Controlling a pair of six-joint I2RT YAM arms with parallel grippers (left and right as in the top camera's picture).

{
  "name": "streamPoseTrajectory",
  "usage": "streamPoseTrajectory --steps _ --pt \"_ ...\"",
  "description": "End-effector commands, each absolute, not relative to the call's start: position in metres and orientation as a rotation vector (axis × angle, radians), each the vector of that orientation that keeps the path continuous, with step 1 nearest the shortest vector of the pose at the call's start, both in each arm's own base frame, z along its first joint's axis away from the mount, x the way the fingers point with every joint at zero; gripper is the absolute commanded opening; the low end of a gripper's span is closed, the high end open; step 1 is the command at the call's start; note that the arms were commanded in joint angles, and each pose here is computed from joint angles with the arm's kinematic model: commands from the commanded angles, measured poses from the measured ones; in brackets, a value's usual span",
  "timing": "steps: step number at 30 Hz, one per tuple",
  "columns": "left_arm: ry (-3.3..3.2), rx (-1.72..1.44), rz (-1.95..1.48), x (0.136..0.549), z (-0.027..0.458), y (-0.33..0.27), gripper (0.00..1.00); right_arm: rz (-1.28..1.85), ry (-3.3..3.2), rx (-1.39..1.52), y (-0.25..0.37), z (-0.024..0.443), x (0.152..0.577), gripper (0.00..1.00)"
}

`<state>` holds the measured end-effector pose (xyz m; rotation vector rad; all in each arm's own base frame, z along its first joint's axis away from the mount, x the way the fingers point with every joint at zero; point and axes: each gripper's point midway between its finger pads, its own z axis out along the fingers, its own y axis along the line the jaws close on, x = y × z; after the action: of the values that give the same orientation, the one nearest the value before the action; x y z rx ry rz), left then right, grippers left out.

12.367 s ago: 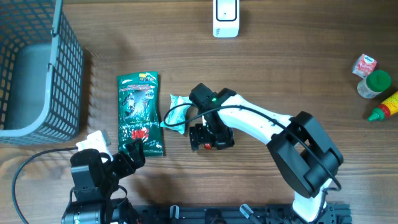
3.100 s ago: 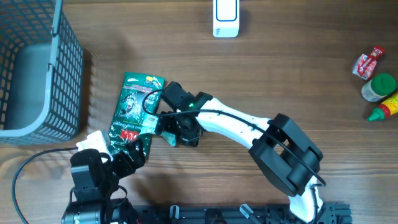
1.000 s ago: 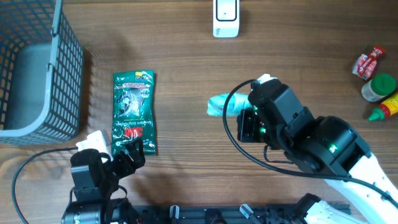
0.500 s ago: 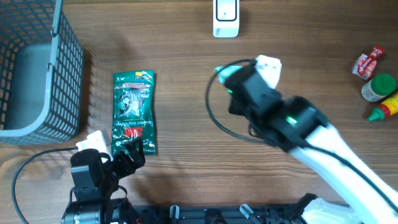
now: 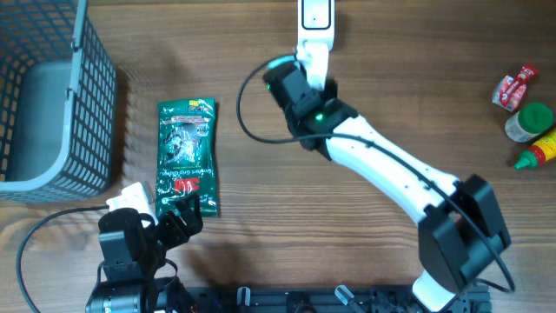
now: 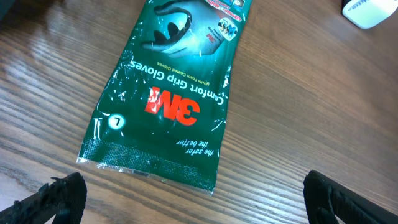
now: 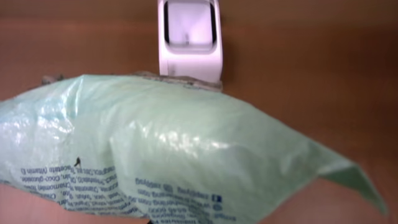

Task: Scan the item barcode
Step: 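Lift the mint-green pack and hold it under the white scanner, then carry the mint-green pack to the far right and release it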

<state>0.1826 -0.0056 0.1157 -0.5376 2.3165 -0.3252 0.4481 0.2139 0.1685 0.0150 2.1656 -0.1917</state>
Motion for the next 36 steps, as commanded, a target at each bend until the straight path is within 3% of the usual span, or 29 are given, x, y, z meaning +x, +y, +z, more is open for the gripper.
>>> streamPoseTrajectory --steps 1,6,13,27,36 --pt "2.315 -0.535 -0.305 0.182 0.114 -0.003 1.0 -0.416 2.074 -0.143 0.184 0.178 0.483 0.04" --pt "2.315 -0.535 -0.305 0.182 0.114 -0.003 1.0 -0.422 1.944 -0.117 0.153 0.193 0.531 0.04" --pt "2.314 -0.535 -0.305 0.182 0.114 -0.003 1.0 -0.35 1.859 -0.161 0.122 0.171 0.583 0.04" --pt "2.315 -0.535 -0.305 0.182 0.114 -0.003 1.0 -0.337 1.736 -0.294 0.153 0.156 0.635 0.04" --pt "2.315 -0.535 -0.305 0.182 0.114 -0.003 1.0 -0.402 1.677 -0.088 0.126 0.202 0.647 0.04"
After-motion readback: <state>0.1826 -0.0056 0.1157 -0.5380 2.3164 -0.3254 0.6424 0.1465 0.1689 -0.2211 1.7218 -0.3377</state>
